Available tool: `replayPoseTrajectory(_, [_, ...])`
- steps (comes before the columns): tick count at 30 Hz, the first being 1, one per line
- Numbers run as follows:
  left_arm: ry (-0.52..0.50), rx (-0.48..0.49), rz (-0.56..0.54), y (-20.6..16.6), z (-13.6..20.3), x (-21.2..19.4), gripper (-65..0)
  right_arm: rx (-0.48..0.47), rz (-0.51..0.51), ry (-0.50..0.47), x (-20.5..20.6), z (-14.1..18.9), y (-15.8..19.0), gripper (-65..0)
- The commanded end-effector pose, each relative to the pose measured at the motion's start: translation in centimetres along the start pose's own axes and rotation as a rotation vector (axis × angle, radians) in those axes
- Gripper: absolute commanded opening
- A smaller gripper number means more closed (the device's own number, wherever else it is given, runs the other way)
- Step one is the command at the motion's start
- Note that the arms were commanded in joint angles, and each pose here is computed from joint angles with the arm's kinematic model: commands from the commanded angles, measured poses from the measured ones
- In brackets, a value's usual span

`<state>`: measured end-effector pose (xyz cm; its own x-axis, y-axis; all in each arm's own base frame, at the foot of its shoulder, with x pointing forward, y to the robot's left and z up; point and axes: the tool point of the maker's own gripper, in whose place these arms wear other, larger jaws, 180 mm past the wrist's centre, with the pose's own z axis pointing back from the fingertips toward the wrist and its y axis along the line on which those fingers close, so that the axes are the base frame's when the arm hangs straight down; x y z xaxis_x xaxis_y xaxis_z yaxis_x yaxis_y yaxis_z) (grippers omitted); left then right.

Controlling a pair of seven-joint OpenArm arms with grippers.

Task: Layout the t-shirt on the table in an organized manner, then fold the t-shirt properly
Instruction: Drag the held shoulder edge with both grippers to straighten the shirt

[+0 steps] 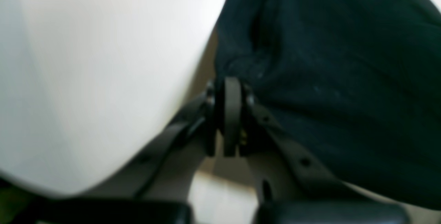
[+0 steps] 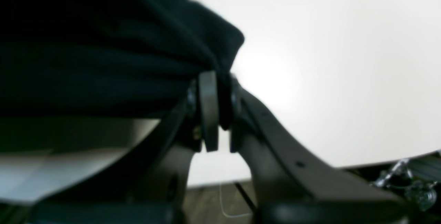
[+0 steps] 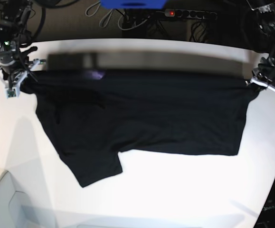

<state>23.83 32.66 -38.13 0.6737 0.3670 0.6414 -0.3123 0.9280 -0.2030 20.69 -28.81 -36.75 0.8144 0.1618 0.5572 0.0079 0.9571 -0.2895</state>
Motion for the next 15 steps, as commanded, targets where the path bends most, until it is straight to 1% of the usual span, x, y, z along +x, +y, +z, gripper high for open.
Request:
replayPoseTrajectory(1, [-0.047,0.031,-0.022,1.0,0.6,1.4,-65.0,-0.017,0.003,-0.022,0.0,0.4,-0.2,-65.0])
replayPoseTrajectory(4, [-0.011,0.041,-0.025,1.5,1.0,-0.2,-65.0,0.015,-0.012,-0.009,-2.1,0.8,1.3,-65.0])
replayPoseTrajectory(8, [0.022,0.053,-0.028,2.1,1.3,-1.6,-65.0,0.047,-0.040,-0.018,-3.9,1.4,3.0,-65.0])
replayPoseTrajectory(11, [0.045,0.065,-0.026,2.6,1.3,-2.4,-65.0,0.058,-0.053,-0.021,-4.6,1.6,3.6,-65.0])
replayPoseTrajectory(15, [0.055,0.059,-0.006,2.2,1.2,-3.3,-65.0,0.062,-0.058,-0.007,-5.0,1.5,3.7,-65.0])
